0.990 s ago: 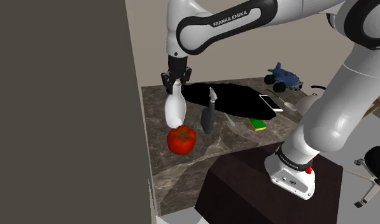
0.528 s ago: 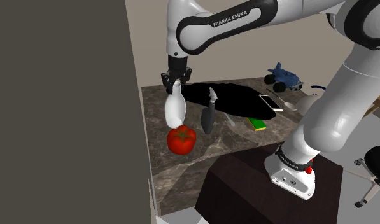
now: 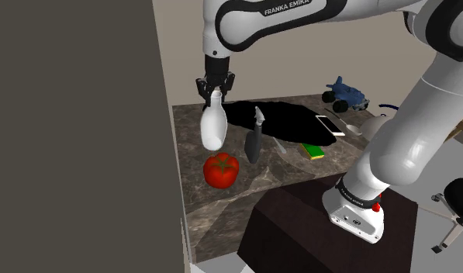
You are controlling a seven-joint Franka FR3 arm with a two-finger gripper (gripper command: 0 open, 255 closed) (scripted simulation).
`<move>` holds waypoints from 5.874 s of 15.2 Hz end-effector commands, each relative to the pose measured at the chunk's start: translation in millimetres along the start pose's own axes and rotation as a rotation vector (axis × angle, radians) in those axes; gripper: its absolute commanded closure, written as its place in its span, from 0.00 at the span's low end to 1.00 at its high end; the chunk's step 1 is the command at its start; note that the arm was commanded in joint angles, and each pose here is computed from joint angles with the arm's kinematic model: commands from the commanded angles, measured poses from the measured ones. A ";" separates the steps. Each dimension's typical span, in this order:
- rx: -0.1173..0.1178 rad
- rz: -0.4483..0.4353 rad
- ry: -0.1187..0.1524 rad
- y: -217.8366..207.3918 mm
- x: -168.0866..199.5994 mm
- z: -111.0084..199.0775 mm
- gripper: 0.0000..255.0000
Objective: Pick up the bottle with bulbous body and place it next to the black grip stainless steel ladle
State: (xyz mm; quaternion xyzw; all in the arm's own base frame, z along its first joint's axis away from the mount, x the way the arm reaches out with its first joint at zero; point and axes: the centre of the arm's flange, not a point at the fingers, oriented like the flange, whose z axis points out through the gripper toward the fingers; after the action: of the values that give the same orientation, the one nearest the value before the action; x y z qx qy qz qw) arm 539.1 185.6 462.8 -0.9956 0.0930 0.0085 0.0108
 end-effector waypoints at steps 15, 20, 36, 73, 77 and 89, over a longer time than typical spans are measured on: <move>0.000 0.000 0.000 -1.9 -1.5 -84.5 1.00; 0.000 0.000 0.000 -2.4 -2.0 -110.8 1.00; 0.000 0.000 0.000 -4.1 -3.6 -195.3 1.00; 0.000 0.000 0.000 235.1 12.4 -220.2 1.00; 0.000 0.000 0.000 285.9 16.2 -206.1 1.00; 0.000 0.000 0.000 438.1 27.4 -163.7 1.00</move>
State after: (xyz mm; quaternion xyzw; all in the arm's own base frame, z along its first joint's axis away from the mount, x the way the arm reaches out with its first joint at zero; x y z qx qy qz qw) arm 489.8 -240.0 622.7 -0.9955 0.0939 0.0089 0.0111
